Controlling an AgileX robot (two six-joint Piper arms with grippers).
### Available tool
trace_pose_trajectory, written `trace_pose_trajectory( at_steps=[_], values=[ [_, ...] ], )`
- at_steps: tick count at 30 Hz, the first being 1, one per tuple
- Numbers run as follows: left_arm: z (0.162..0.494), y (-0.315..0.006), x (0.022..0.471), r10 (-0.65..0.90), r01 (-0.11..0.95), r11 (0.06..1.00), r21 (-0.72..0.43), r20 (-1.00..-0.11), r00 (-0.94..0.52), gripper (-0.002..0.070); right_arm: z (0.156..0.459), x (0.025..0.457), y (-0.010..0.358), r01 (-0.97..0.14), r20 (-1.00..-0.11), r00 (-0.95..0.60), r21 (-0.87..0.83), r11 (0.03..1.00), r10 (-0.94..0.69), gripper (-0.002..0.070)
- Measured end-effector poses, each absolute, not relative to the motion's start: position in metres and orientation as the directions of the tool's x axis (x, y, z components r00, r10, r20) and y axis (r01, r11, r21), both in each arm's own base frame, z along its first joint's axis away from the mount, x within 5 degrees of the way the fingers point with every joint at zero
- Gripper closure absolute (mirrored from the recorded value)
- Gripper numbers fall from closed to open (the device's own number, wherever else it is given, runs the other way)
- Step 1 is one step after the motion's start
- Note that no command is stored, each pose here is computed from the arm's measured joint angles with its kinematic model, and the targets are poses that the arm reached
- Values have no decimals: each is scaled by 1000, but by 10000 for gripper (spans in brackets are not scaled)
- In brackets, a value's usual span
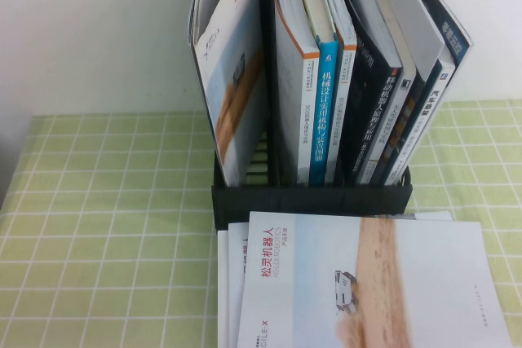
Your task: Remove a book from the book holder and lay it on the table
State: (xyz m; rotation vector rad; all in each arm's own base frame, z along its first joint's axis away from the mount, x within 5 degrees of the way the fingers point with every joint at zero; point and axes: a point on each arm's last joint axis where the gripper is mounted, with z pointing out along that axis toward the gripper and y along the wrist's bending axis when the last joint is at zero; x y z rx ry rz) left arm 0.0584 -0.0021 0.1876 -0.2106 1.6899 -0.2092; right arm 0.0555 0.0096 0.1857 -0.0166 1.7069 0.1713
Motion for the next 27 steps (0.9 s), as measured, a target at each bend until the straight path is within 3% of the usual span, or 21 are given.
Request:
trace_pose_trajectory(
  at_steps=[8, 15, 18, 21, 27],
  values=[
    [212, 6, 58, -548, 17, 833, -552, -821, 161, 678, 207, 56, 1, -50, -967, 97, 230, 972, 234, 678],
    [222, 12, 55, -609, 47, 780, -624, -740, 286, 678, 219, 54, -7, -19, -917, 240, 324, 946, 319, 678],
    [230, 16, 52, -585, 67, 789, -611, -714, 385, 678, 233, 51, -9, -36, -879, 309, 370, 928, 363, 678],
    [241, 19, 46, -551, 112, 806, -581, -668, 500, 678, 266, 42, -9, -93, -833, 403, 374, 923, 378, 678],
    [296, 8, 35, -489, 191, 867, -460, -713, 502, 678, 342, 13, -3, -180, -772, 559, 245, 953, 304, 678]
  ],
)
